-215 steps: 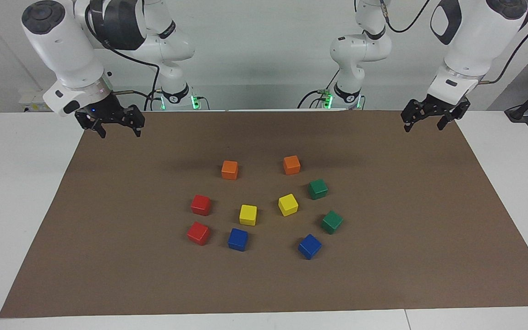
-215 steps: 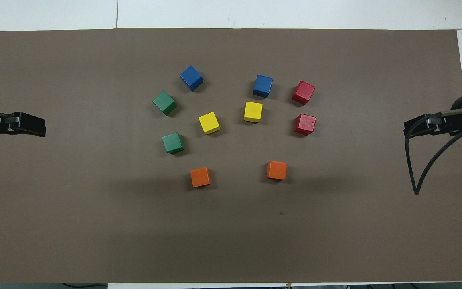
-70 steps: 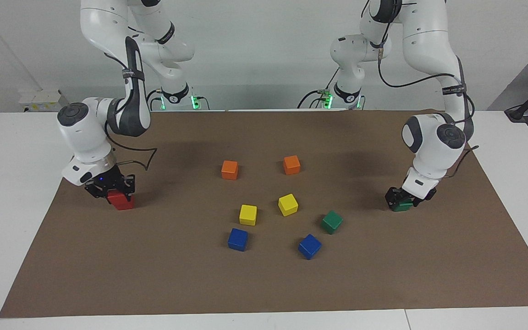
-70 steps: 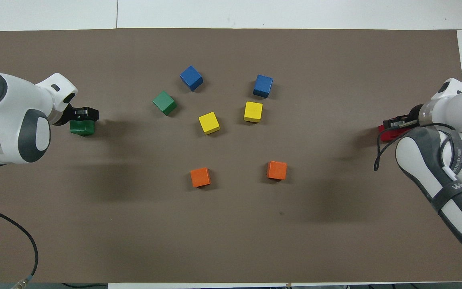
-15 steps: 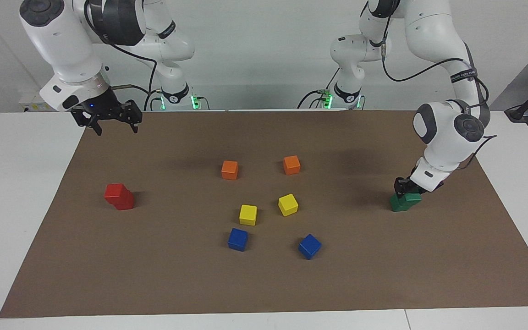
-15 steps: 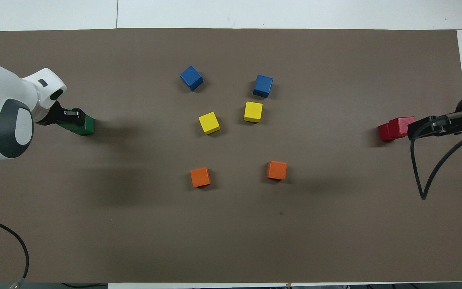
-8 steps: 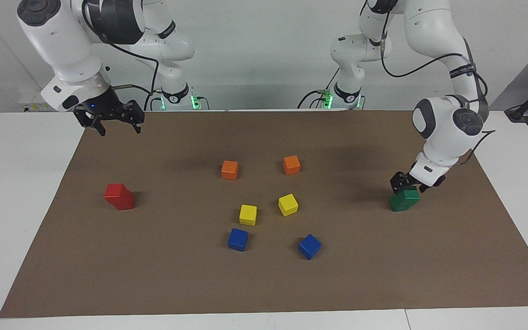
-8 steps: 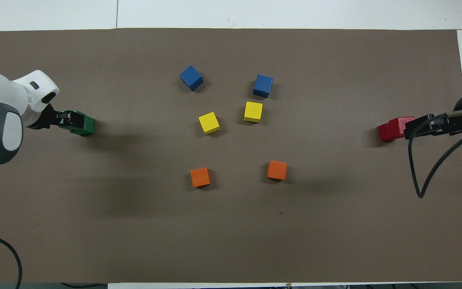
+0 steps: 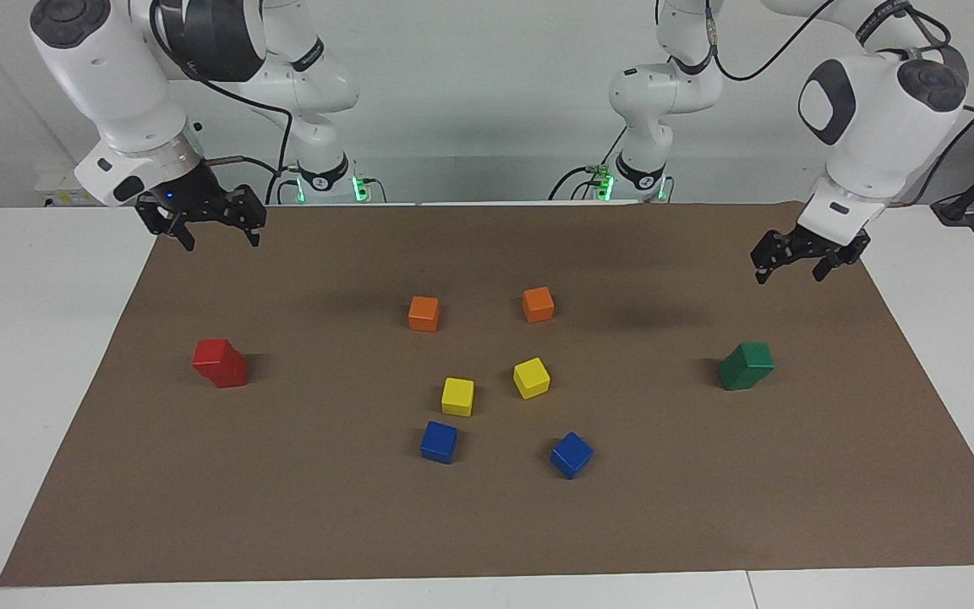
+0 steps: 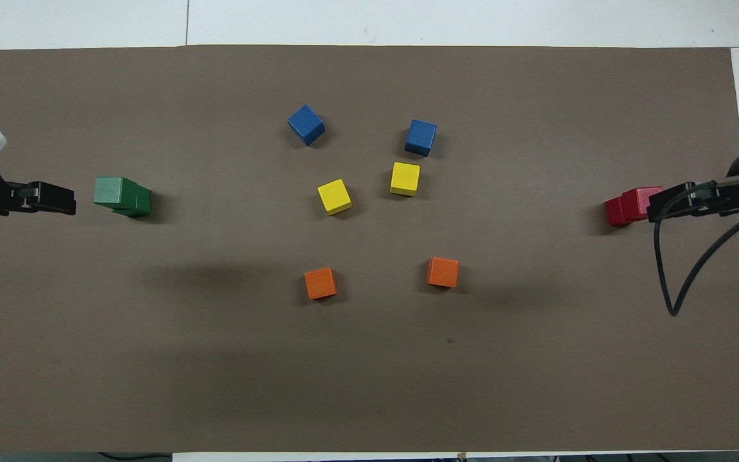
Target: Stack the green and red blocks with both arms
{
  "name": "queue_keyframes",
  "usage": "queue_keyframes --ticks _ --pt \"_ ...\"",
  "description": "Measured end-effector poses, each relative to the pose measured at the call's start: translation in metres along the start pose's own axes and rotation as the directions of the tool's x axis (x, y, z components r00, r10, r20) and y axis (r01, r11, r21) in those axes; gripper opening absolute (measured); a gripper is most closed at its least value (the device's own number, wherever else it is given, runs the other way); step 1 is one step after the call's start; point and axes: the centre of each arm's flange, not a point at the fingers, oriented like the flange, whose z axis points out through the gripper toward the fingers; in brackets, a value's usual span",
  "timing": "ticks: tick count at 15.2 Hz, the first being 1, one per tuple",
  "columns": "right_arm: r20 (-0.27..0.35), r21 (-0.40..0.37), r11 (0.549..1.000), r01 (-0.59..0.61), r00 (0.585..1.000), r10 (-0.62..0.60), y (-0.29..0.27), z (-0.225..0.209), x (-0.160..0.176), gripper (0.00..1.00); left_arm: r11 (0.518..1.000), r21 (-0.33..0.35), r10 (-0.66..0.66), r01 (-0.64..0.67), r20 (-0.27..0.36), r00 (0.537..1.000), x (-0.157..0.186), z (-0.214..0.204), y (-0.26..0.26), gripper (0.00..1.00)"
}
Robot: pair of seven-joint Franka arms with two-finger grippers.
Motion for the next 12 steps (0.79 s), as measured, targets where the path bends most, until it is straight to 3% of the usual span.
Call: queue_keyframes --ticks 7,12 --pt "-0.004 0.0 1.0 0.0 1.0 0.0 0.0 -0.001 0.0 1.0 1.0 0.0 -0.004 0.004 0.0 1.0 -0.004 -0.013 -0.001 1.0" --pt "-0.004 0.0 1.0 0.002 1.0 -0.002 -0.001 -0.001 0.0 1.0 1.0 -0.006 0.005 -0.005 -0.015 1.0 0.016 -0.03 0.004 1.0"
